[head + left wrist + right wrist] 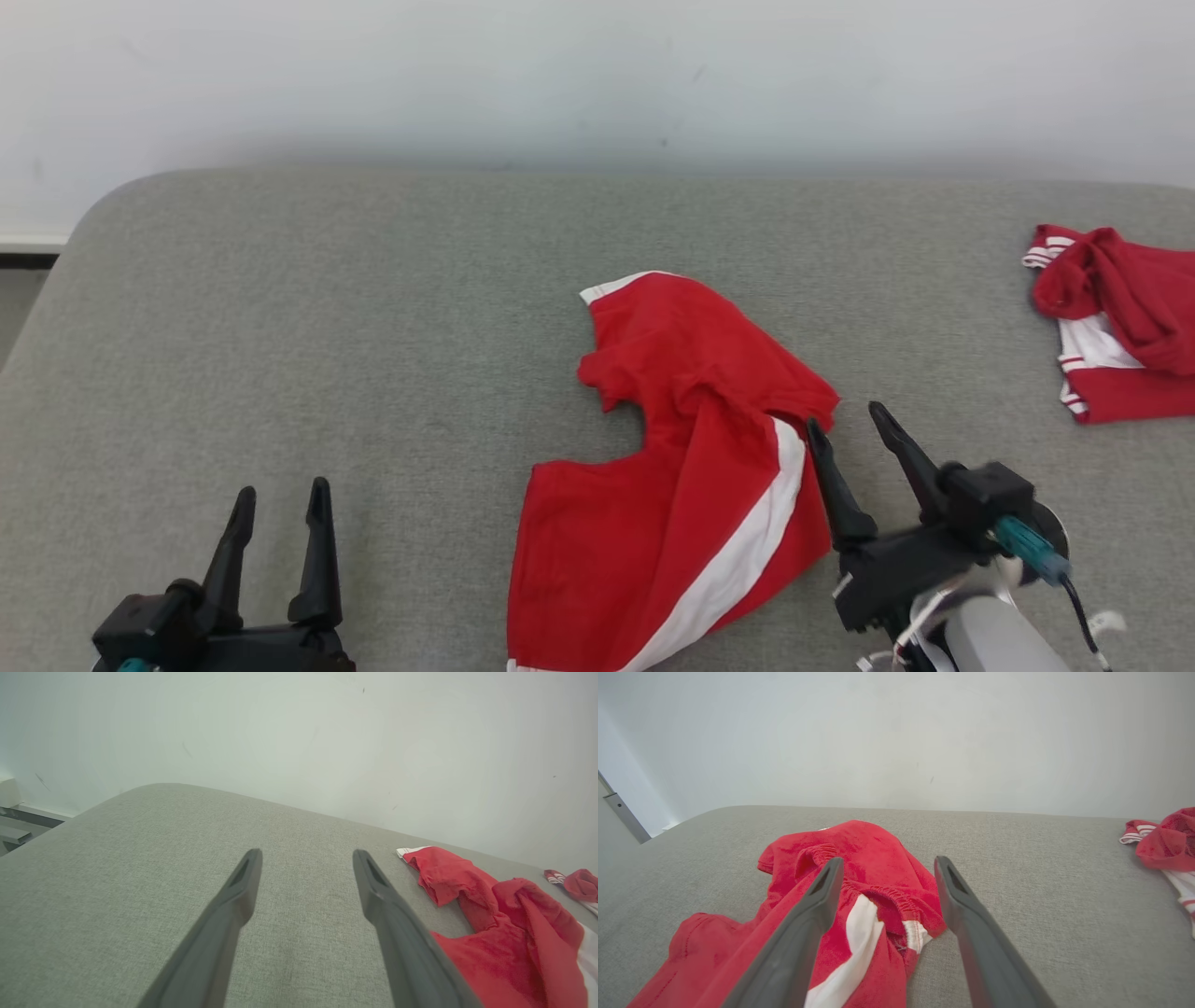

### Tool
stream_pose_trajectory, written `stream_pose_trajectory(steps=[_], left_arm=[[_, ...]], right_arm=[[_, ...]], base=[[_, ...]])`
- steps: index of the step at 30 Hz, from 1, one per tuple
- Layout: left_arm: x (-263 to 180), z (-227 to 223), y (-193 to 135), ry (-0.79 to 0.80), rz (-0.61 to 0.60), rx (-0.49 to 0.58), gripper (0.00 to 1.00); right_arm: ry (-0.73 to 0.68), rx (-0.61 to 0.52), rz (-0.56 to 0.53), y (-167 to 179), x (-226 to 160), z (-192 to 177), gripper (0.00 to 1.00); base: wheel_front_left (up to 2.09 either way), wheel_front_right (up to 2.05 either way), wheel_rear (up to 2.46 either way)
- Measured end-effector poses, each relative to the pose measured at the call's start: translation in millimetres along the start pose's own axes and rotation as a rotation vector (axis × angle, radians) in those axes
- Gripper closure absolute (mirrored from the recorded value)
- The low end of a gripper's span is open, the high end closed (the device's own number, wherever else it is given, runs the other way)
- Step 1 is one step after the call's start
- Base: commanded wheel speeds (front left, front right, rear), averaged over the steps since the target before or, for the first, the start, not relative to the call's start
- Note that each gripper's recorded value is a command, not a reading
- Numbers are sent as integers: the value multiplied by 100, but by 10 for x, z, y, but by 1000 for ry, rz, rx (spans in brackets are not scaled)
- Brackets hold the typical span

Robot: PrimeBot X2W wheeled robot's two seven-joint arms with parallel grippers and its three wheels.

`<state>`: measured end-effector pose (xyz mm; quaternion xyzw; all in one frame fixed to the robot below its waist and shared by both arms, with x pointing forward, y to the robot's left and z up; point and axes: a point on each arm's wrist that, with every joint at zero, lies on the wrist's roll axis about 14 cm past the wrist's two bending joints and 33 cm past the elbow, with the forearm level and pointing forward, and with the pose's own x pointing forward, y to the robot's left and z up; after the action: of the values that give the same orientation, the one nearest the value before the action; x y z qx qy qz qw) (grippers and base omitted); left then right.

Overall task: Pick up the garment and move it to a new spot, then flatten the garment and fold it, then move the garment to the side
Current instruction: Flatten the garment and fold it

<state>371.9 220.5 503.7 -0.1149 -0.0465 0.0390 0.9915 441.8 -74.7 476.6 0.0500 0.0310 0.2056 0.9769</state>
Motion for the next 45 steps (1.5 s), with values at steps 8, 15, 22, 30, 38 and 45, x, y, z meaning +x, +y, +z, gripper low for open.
stream_pose_trajectory(steps=[8, 15, 22, 30, 38, 45], left_arm=[[7, 17, -66, -7, -23, 13, 0], [-25, 70, -141, -22, -47, 18, 0], [-67, 83, -166, -25, -56, 22, 0], [-108, 93, -133, -27, -47, 24, 0], [-148, 66, -99, -17, -34, 18, 0], [-194, 81, 43, -17, 11, 17, 0]], right_arm=[[-86, 4, -135, -334, -558, 176, 0], [-112, 11, -213, -405, -947, 190, 0], [-130, 28, -221, -321, -1037, 208, 0], [-100, 13, -171, -219, -923, 173, 0], [-24, -33, -79, -98, -512, 113, 0], [103, -43, -15, 31, -221, -209, 0]], base=[[0, 0, 0], [0, 0, 0], [0, 0, 0], [0, 0, 0], [0, 0, 0], [0, 0, 0]])
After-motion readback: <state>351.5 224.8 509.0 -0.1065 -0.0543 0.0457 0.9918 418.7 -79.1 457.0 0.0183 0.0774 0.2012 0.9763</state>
